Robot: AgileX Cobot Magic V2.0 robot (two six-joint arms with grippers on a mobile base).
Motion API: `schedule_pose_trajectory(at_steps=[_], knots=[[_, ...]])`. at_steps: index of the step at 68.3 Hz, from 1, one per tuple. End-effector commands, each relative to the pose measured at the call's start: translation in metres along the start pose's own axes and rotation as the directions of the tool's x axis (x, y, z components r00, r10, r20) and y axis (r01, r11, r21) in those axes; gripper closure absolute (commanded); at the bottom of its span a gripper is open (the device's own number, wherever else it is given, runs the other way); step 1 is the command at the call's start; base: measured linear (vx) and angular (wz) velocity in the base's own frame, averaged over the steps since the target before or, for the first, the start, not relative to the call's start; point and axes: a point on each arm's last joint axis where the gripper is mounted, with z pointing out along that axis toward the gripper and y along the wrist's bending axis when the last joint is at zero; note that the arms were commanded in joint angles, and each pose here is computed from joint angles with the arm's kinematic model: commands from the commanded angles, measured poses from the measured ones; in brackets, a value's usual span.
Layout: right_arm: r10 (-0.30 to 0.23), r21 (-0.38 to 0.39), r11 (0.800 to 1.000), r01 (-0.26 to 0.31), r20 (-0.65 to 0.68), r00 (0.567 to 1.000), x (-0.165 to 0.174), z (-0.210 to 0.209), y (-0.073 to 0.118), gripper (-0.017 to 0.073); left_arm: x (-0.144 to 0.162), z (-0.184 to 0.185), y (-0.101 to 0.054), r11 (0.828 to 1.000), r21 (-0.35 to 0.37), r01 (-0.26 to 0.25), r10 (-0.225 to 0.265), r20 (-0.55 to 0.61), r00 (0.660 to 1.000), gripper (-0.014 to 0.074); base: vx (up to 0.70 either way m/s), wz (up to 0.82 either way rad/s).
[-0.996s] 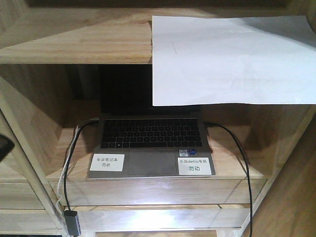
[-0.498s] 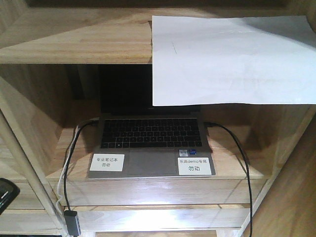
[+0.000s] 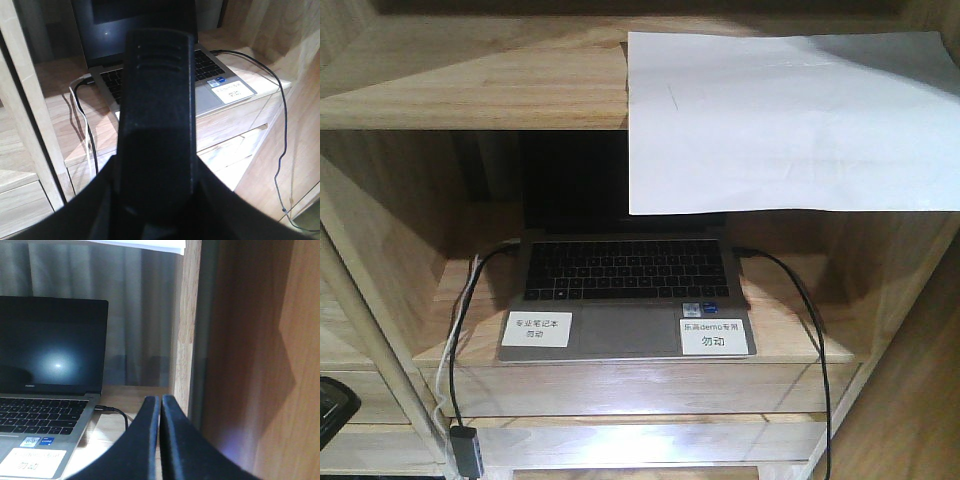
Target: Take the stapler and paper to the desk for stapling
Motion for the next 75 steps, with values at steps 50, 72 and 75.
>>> schedule_pose_trajectory(at_steps=[50, 72, 75], knots=[[0.881, -0.050, 0.473, -0.879, 0.019, 0.473, 0.001, 0.000, 0.001, 0.0561, -0.017, -0.005, -0.002, 1.000, 0.016, 0.005, -0.007, 0.130, 0.992, 0.0600, 0.00, 0.00], [0.894, -0.206, 0.417, -0.885, -0.082, 0.441, -0.014, 0.015, 0.013, 0.0307, -0.017, -0.005, -0.002, 1.000, 0.016, 0.005, -0.007, 0.130, 0.992, 0.0600, 0.00, 0.00], [0.894, -0.244, 0.410, -0.879, -0.083, 0.441, -0.017, 0.017, 0.015, 0.0263, -0.017, -0.005, -0.002, 1.000, 0.016, 0.005, -0.007, 0.130, 0.992, 0.0600, 0.00, 0.00]])
